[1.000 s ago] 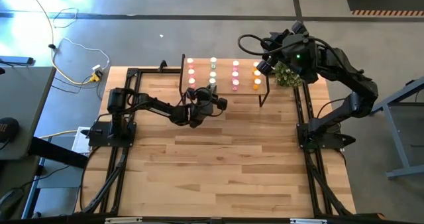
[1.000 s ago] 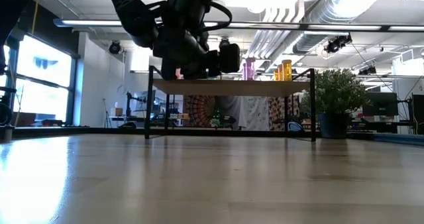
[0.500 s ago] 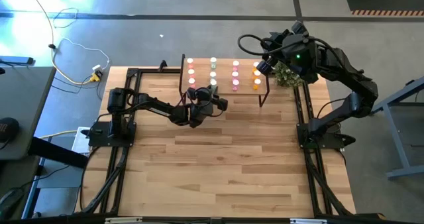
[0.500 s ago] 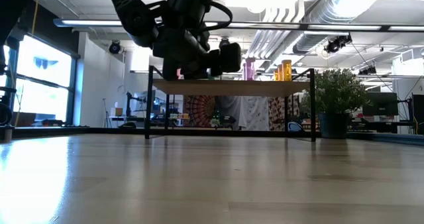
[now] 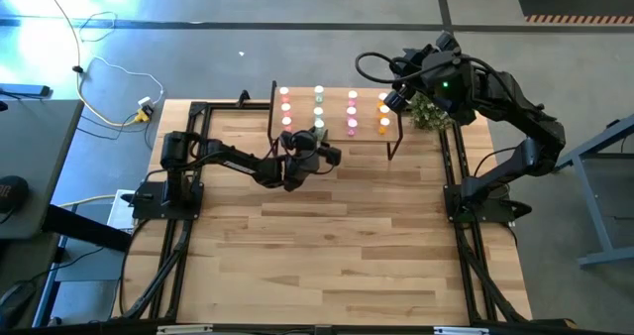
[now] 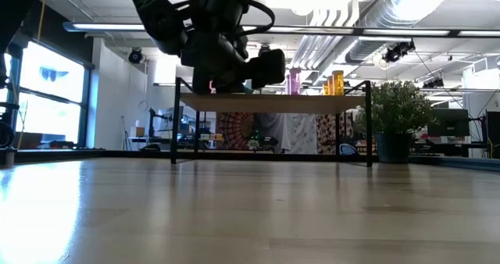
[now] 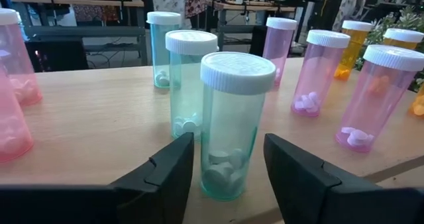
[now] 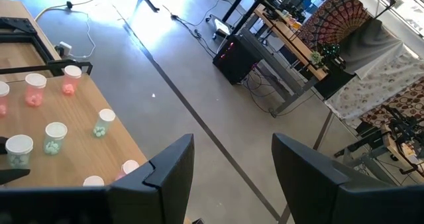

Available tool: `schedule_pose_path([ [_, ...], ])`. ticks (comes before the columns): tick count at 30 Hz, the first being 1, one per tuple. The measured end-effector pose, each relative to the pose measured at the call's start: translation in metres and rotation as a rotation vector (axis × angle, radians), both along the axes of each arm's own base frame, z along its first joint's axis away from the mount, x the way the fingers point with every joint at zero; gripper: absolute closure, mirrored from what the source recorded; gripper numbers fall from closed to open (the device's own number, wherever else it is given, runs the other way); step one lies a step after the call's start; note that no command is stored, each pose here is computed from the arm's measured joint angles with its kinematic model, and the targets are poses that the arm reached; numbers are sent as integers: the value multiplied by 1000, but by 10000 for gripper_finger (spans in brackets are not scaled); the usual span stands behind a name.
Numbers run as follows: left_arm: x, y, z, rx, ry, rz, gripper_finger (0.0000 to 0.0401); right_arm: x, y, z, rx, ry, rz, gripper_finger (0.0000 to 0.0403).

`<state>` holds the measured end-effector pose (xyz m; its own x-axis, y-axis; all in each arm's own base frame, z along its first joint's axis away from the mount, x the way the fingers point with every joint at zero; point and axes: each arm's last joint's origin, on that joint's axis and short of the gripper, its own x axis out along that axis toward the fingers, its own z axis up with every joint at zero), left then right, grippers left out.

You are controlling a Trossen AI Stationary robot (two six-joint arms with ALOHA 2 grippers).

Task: Pick and place medicine bottles onto shelf by color
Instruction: Adjust the blue pill bottles on the shelf

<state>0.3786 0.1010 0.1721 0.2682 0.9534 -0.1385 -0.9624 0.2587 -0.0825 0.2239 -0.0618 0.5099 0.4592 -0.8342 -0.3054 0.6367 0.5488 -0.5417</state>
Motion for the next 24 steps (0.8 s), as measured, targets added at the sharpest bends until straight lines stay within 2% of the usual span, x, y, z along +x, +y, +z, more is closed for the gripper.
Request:
schedule_pose_path([
  [19, 9, 0, 18, 50, 7, 74, 228, 0, 0, 0, 1, 5, 0, 208],
  [24, 10, -3, 19, 49, 12, 52, 228, 0, 0, 0, 0, 6, 0, 208],
])
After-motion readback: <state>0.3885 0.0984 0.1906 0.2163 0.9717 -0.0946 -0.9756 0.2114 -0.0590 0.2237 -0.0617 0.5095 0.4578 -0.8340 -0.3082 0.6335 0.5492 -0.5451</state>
